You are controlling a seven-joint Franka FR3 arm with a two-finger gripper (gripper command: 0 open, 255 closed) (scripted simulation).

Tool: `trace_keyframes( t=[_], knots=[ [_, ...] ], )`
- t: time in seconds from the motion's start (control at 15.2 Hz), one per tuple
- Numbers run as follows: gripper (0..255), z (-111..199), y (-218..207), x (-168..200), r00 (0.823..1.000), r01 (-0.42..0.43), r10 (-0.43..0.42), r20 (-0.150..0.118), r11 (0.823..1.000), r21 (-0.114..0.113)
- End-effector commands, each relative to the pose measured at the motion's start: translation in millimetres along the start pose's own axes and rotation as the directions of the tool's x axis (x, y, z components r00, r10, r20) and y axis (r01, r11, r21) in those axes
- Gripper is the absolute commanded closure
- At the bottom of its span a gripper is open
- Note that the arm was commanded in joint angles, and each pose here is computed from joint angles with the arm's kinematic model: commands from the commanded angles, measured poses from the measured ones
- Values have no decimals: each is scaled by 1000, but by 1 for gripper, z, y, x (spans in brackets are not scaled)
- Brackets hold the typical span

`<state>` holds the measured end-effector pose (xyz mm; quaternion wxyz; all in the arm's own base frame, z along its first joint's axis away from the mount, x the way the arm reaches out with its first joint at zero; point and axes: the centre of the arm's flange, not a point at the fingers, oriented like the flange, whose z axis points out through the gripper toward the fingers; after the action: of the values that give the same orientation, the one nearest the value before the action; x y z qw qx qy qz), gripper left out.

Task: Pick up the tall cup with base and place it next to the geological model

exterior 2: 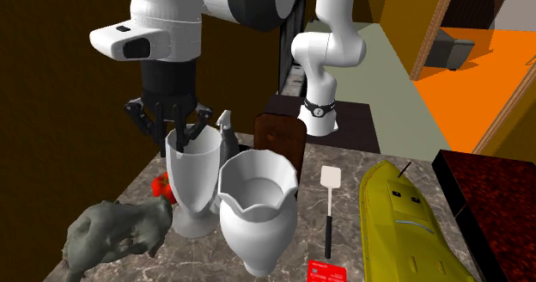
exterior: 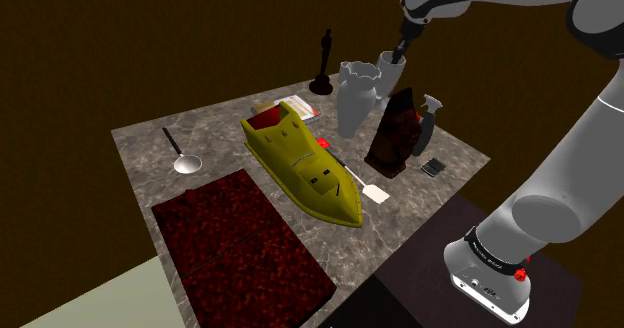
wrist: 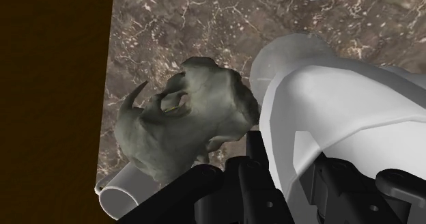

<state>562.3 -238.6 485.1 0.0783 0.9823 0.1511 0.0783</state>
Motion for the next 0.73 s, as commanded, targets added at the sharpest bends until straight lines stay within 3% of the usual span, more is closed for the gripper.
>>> trace_keyframes(
  t=[0.0, 0.66],
  knots=[
    [255, -12, 2, 1, 1000, 0, 0, -2, 1000, -1],
    [255, -63, 12, 8, 1000, 0, 0, -2, 1000, -1]
  ],
)
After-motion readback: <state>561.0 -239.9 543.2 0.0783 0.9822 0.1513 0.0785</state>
